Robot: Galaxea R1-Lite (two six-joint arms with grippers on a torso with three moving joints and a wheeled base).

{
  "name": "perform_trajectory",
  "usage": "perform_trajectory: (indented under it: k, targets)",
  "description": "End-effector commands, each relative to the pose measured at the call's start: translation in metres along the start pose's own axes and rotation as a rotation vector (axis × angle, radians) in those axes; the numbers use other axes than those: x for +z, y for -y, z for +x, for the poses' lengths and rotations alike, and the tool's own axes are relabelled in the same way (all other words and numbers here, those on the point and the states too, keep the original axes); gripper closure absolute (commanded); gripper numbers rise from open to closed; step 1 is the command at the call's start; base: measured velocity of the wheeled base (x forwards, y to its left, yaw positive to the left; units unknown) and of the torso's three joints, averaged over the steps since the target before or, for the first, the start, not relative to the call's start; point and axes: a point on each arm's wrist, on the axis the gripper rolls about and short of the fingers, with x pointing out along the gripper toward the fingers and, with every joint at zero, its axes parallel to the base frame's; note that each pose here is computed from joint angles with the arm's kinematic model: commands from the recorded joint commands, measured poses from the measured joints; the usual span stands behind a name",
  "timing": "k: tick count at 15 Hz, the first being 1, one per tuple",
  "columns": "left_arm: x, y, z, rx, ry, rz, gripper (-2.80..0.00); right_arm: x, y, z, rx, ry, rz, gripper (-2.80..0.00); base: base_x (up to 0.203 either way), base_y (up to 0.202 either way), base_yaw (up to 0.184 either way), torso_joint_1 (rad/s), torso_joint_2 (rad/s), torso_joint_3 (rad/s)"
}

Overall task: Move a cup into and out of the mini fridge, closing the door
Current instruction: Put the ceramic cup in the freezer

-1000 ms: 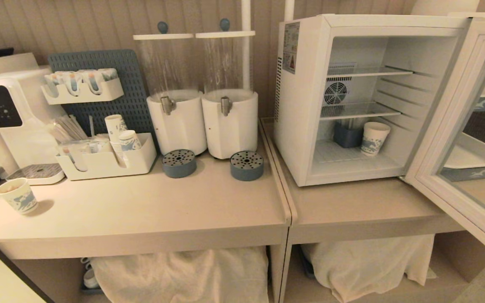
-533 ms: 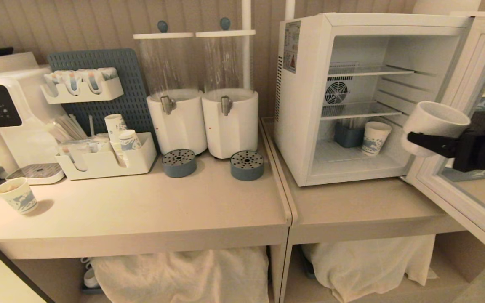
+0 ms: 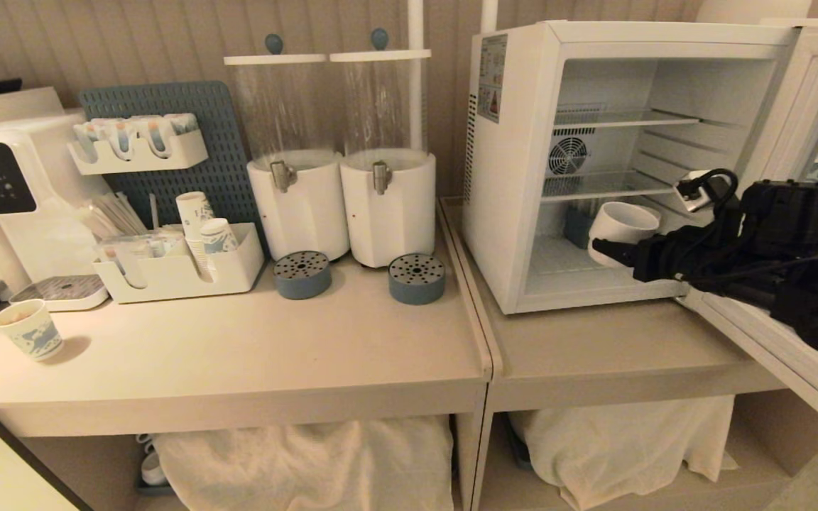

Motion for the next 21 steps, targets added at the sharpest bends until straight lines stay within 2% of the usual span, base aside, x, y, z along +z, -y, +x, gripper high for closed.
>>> perform_trajectory:
  k: [1,9,21]
  targets:
    - [0.0,0.0,0.0,0.001,-0.001,-0.001,0.0,-0.03,0.008,0.033,0.006,-0.049,0.015,0.0,0.0,0.0,0.0,0.0,0.0,0.0]
    - [0.0,0.0,0.0,0.003,-0.001,-0.002,0.0,-0.049,0.027,0.096,-0.006,-0.043,0.013,0.0,0.0,0.0,0.0,0.0,0.0,0.0]
    - [0.0,0.0,0.0,0.003,-0.001,-0.005,0.0,-0.057,0.046,0.155,-0.022,-0.075,0.017,0.0,0.0,0.0,0.0,0.0,0.0,0.0]
